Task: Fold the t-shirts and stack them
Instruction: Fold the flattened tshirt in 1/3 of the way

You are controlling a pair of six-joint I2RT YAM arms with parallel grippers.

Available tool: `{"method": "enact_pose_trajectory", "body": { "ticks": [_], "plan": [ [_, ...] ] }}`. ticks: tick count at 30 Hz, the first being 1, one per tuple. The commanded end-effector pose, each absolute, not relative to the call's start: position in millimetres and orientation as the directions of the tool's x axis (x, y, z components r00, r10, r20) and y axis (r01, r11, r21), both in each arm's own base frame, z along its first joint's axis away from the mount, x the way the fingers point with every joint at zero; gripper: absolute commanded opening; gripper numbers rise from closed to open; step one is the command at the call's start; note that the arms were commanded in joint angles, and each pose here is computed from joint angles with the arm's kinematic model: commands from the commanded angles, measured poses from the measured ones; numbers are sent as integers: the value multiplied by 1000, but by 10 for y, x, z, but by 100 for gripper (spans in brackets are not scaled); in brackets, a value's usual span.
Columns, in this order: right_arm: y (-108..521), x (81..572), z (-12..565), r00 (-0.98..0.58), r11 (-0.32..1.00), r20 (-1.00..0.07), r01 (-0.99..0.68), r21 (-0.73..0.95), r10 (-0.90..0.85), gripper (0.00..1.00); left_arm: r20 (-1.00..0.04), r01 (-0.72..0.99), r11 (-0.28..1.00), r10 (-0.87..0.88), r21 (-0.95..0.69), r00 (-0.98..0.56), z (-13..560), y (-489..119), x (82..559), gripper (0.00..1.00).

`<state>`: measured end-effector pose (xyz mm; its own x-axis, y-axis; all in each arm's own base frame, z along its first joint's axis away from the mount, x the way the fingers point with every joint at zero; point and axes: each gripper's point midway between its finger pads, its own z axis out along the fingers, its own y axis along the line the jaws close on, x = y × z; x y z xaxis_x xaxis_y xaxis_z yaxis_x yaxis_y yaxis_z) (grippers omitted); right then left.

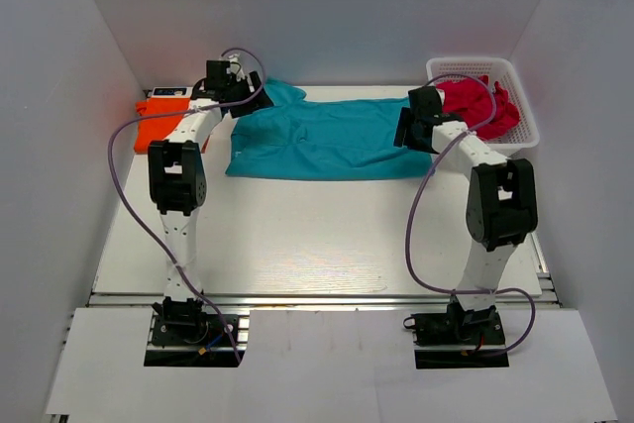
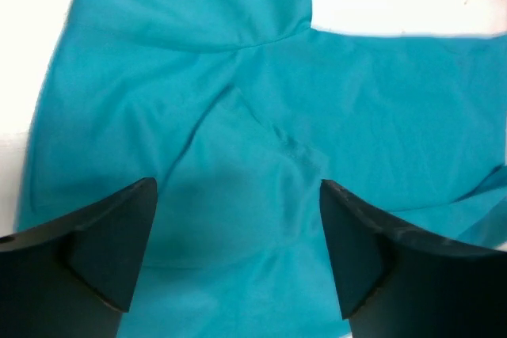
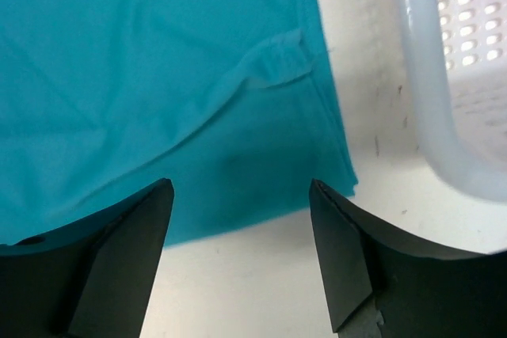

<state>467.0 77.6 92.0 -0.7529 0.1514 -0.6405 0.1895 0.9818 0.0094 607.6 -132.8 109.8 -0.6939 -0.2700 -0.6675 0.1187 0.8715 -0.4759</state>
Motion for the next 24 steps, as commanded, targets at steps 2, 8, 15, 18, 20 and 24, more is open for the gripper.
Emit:
{"method": "enact_pose_trajectory", "body": {
  "ticks": [2,8,15,18,20,24],
  "plan": [
    [1042,4631,1329,-690,993,-717,27,117,103,85,-704,125,874,-286,-470,-650,1565,-1274,5904,100],
    [1209,4599,1122,-718,984,-691,-47,169,85,90,-666,171,840,-267,-516,-696,1475,-1451,5400,100],
    [1675,4788,978,-755,929,-649,-172,328,90,90,-567,143,814,-254,-563,-784,995,-1509,4995,100],
    [1788,4902,891,-768,910,-628,-162,382,127,90,-524,112,817,-251,-565,-814,839,-1495,4866,100],
    [1803,4995,788,-772,908,-618,-139,396,151,90,-505,99,819,-250,-566,-826,754,-1487,4804,100],
    [1727,5225,727,-748,917,-626,-59,394,221,90,-452,44,824,-264,-565,-852,547,-1368,4656,100]
  ]
}}
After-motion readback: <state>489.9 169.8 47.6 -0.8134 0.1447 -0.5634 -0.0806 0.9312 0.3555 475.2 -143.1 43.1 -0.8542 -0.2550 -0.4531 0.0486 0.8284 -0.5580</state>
